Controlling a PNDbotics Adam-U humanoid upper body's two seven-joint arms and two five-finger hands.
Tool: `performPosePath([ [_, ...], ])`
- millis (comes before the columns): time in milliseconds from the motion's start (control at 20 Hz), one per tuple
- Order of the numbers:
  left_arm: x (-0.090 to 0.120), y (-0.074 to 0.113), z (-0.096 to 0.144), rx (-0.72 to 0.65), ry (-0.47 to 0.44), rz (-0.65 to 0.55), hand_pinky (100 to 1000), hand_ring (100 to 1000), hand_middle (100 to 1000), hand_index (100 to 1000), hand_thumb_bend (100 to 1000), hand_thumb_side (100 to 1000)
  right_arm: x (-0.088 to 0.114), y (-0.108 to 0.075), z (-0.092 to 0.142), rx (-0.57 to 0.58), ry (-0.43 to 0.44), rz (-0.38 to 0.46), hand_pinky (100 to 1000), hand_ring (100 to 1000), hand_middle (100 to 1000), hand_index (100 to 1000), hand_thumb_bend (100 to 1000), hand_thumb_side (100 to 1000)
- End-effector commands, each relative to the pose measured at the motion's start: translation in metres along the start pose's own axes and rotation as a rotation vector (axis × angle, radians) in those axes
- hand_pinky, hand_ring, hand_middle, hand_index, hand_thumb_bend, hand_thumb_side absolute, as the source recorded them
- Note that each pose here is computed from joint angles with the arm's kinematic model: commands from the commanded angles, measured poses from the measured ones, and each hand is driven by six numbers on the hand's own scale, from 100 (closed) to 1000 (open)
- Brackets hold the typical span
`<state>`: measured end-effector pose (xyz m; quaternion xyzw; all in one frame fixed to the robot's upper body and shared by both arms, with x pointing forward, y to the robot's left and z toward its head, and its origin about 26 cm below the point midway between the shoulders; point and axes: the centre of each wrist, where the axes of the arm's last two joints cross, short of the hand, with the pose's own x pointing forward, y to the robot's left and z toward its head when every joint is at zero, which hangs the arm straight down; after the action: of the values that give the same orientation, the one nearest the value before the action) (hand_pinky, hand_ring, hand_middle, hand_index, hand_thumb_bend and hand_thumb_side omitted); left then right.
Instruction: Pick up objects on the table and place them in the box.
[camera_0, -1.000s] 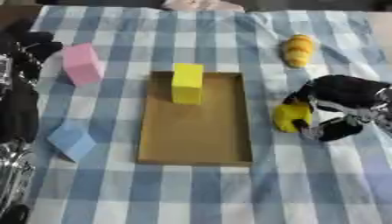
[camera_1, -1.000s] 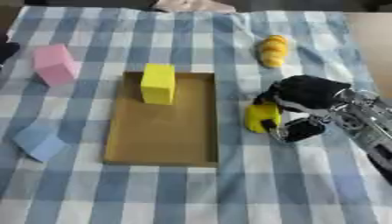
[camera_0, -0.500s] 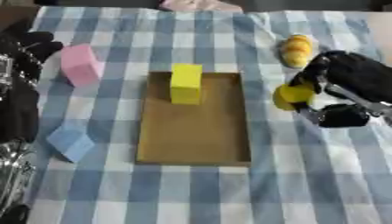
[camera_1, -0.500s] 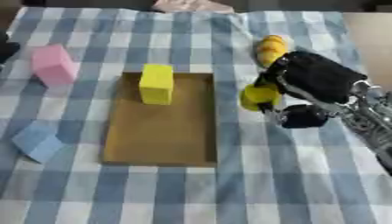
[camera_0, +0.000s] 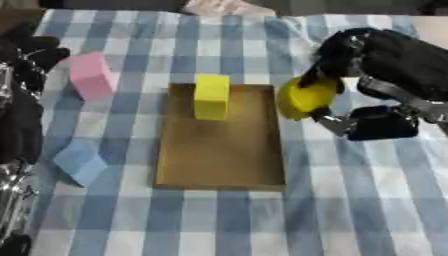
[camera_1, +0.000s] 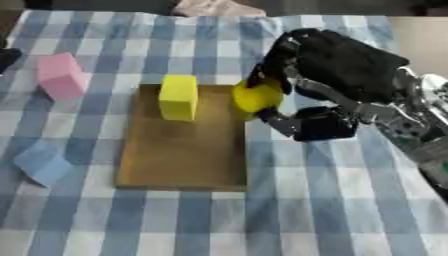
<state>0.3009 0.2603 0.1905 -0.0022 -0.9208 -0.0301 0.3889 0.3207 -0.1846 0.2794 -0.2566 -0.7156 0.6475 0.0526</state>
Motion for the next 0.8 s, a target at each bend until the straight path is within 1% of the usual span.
performPosePath([
  [50,0.007,-0.002,-0.005,-0.015,-0.034,0.005,922,731,672,856,101,746,0.003,-0.001,-0.016,0.032,-0.051,-0.026,736,507,322,573,100,196],
  [200,0.007,-0.002,-0.005,-0.020,-0.035,0.008,922,731,673,856,100,746,0.004,0.008,-0.032,0.074,-0.085,-0.054,744,519,349,602,100,206],
  [350,0.007,-0.003,-0.005,-0.024,-0.035,0.010,922,732,673,856,102,747,0.001,0.018,-0.043,0.119,-0.099,-0.070,748,543,406,655,100,210],
  [500,0.007,-0.003,-0.006,-0.026,-0.035,0.012,922,732,673,856,103,748,-0.008,0.030,-0.049,0.163,-0.071,-0.074,755,571,444,684,100,217],
  [700,0.008,-0.003,-0.006,-0.025,-0.036,0.013,922,732,673,856,105,749,-0.021,0.050,-0.051,0.213,-0.024,-0.072,759,591,464,701,100,222],
  [750,0.008,-0.003,-0.006,-0.024,-0.036,0.013,922,732,673,856,105,749,-0.022,0.054,-0.051,0.224,-0.023,-0.073,760,606,478,717,100,199],
  [800,0.008,-0.003,-0.006,-0.024,-0.035,0.014,922,732,673,856,106,750,-0.023,0.057,-0.051,0.235,-0.026,-0.072,763,615,490,729,100,225],
])
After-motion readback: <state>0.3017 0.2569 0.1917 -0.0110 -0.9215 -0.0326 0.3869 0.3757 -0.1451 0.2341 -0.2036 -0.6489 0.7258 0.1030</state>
